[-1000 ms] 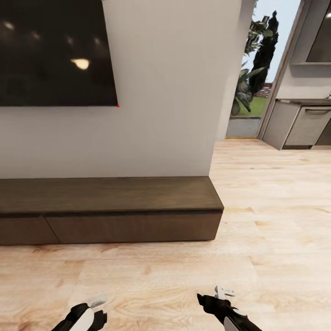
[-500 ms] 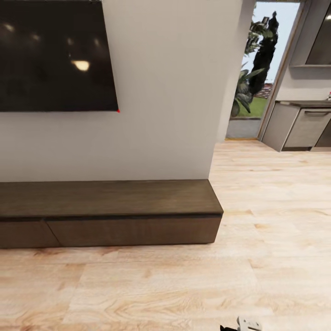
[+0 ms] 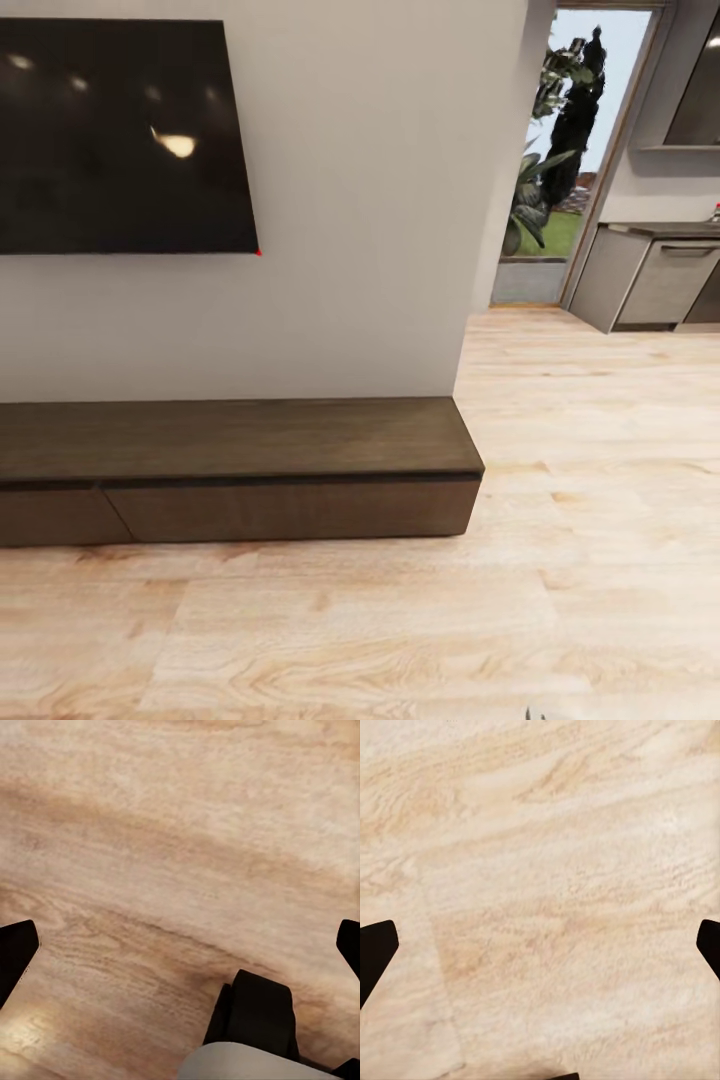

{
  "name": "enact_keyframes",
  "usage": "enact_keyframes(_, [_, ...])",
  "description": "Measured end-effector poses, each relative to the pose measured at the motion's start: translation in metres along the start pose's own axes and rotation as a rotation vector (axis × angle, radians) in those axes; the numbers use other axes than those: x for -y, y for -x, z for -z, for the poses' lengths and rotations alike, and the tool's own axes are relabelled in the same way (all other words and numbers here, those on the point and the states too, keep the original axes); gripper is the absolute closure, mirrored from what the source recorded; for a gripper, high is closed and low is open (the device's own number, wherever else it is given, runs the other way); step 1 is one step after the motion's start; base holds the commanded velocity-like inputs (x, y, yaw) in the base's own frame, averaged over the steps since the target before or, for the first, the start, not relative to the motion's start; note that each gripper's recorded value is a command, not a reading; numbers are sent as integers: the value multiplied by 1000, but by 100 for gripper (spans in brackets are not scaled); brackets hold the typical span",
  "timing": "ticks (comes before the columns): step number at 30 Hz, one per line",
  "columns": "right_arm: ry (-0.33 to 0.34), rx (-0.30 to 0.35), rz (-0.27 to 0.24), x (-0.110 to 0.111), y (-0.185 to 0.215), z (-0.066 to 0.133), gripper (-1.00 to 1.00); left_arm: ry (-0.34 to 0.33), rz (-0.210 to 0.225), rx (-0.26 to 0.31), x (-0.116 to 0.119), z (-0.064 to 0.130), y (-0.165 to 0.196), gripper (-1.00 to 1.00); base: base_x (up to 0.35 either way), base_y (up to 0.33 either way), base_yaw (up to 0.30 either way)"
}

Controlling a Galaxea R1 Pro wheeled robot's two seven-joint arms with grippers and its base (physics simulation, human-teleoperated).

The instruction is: Place each of the two pumpkins and all three candles from the living room inside a cabinet in the living room (use any cabinet), then make sure every cabinet is closed, and position the cauldron so it is next to a table in the living room.

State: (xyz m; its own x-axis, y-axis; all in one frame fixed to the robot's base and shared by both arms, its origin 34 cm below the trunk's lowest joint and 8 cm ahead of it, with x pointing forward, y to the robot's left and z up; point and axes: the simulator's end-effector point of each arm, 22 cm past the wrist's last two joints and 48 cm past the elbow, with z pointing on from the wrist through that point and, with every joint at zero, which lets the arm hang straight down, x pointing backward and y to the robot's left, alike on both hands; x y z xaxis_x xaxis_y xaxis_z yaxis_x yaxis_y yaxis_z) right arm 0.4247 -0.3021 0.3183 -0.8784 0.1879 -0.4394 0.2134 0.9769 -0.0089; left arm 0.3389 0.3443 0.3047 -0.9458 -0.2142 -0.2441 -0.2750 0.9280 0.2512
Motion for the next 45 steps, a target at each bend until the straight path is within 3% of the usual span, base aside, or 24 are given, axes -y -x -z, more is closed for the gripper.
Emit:
enact_keyframes(17, [1, -4, 0, -2, 19, 29, -100, 17, -5, -8, -15, 30, 8, -100, 0, 0, 0])
enact_keyframes(30, [0, -4, 0, -2, 34, 50, -100, 54, -34, -85, -35, 56, -32, -100, 0, 0, 0])
enact_keyframes(45, [1, -5, 0, -3, 49, 75, -100, 54, -38, -94, -41, 83, -30, -100, 0, 0, 0])
